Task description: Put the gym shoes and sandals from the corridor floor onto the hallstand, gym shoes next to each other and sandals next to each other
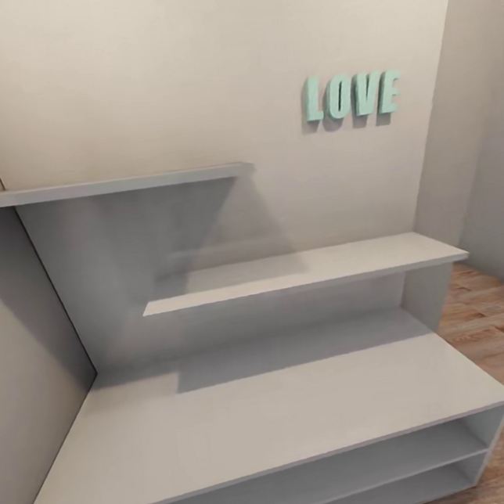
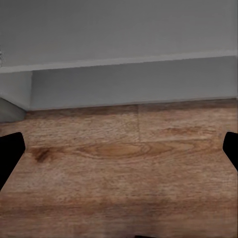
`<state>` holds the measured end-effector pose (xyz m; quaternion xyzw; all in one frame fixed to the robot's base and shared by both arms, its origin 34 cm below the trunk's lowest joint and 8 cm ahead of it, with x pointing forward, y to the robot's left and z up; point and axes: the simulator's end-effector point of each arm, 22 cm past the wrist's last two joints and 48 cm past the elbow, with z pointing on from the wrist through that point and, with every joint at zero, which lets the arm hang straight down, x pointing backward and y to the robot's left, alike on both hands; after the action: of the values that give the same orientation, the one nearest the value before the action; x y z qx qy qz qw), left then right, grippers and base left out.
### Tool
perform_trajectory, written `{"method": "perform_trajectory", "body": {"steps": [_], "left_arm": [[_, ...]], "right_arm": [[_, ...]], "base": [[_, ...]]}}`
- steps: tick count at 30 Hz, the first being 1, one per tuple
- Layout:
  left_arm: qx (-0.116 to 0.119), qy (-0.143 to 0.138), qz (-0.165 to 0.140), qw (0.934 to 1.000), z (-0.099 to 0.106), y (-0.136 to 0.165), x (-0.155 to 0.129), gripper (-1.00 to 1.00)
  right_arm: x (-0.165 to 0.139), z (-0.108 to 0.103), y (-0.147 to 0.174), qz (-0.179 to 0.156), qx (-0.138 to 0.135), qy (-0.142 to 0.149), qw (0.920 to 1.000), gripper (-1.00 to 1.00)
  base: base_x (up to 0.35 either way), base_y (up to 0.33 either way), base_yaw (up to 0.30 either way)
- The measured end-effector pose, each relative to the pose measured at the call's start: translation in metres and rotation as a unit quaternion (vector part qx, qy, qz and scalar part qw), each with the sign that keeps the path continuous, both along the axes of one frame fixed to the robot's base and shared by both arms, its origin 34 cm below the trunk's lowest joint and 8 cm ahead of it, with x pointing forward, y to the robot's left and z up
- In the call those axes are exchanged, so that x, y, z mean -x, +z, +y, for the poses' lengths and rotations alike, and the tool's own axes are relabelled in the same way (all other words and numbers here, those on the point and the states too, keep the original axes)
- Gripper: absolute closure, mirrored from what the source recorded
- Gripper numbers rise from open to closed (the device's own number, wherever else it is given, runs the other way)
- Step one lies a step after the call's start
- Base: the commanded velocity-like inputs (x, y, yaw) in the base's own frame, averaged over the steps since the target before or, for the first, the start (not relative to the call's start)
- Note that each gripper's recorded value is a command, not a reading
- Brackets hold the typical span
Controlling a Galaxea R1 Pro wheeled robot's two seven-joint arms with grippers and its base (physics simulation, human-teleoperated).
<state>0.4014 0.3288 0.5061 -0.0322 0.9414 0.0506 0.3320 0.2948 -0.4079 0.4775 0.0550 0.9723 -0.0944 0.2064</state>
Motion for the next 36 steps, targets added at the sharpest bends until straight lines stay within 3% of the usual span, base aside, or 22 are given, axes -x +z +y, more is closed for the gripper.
{"method": "perform_trajectory", "body": {"steps": [11,36], "left_arm": [[0.0,0.0,0.001,1.0,0.0005,-0.0002,0.0005,-1.0],[0.0,0.0,0.0,1.0,0.0006,-0.0001,0.0004,-1.0]], "right_arm": [[-0.0001,0.0008,-0.0001,0.0,-0.001,0.001,1.0,-1.0],[-0.0002,0.0033,-0.0006,0.0,-0.003,0.002,1.0,-1.0]], "base": [[-0.154,0.0,-0.001],[-0.022,0.0,-0.001]]}}
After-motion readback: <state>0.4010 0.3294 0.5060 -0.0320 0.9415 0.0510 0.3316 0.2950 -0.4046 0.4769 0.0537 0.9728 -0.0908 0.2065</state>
